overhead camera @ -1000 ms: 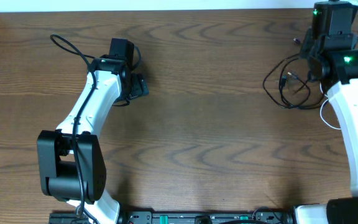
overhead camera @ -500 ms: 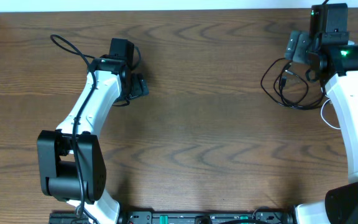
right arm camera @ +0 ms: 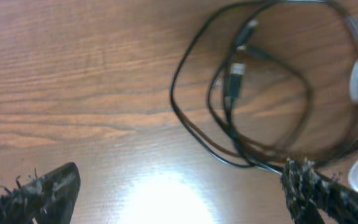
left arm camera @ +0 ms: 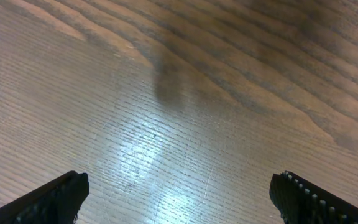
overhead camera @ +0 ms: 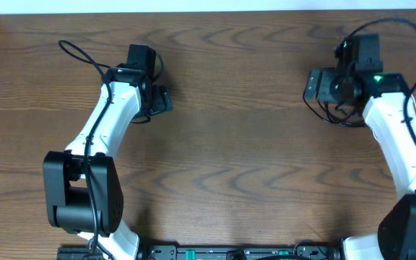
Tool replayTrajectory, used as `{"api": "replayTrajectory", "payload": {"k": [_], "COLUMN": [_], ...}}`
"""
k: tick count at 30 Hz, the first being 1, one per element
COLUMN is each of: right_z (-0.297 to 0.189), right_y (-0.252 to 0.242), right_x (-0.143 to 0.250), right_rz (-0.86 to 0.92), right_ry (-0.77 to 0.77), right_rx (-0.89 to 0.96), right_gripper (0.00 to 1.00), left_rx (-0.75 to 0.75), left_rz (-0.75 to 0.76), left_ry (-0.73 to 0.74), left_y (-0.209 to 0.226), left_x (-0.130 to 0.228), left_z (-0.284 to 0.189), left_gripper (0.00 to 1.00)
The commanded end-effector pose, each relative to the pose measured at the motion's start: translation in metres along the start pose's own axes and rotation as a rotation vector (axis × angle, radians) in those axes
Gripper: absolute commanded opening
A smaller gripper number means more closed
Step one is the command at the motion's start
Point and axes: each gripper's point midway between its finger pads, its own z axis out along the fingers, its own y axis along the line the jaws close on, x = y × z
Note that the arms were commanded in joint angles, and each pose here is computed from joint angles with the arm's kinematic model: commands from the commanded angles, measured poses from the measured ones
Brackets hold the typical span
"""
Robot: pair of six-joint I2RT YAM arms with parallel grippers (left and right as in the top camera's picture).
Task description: Untangle cables
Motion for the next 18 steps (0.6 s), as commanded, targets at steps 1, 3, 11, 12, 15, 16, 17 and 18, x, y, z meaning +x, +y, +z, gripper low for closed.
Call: {"api": "replayTrajectory", "payload": {"k": [1,3,11,12,15,16,17,18], "right_z": [0.015,0.022,0.041,0.042,0.043,0.043,0.043,0.043], "right_y": [0.015,0.018,0.018,0.017,0.015,0.015,0.015,0.015], "right_x": [0.021,0.028,0.052,0.055,0.061,0.062,0.062,0.062], "right_rz": [-0.003,-0.011,-0.026,-0.025,-0.024,-0.024,-0.024,-0.024], "right_ry": [0.043,0.043,0.068,0.074,0.093,0.095,0.095,0.094], "right_rx": [-0.087,-0.097,-0.098,-0.096,-0.091,-0.091,-0.091,-0.091], "right_gripper": [0.99,0.99,0.99,0.99,0.99,0.99,0.99,0.99], "left_rx": [-0.002,-0.002,-0.002,-0.002,-0.002,-0.002,-0.002,-0.002], "left_rz": [-0.018,-0.018,-0.018,-0.018,-0.018,-0.018,-0.018,-0.018], "left_ry": [-0.035,-0.035,-0.035,-0.035,-0.035,-0.035,-0.035,-0.035], "left_y": [0.003,0.003,0.003,0.003,0.003,0.003,0.003,0.003], "left_x": [-0.008,-0.008,-0.008,-0.009,-0.008,-0.008,-0.008,-0.008], "left_z": [-0.011,-0.011,-0.011,-0.011,-0.011,-0.011,-0.011,-0.011], "left_gripper": [0.98,0.98,0.98,0.98,0.98,0.98,0.98,0.98]}}
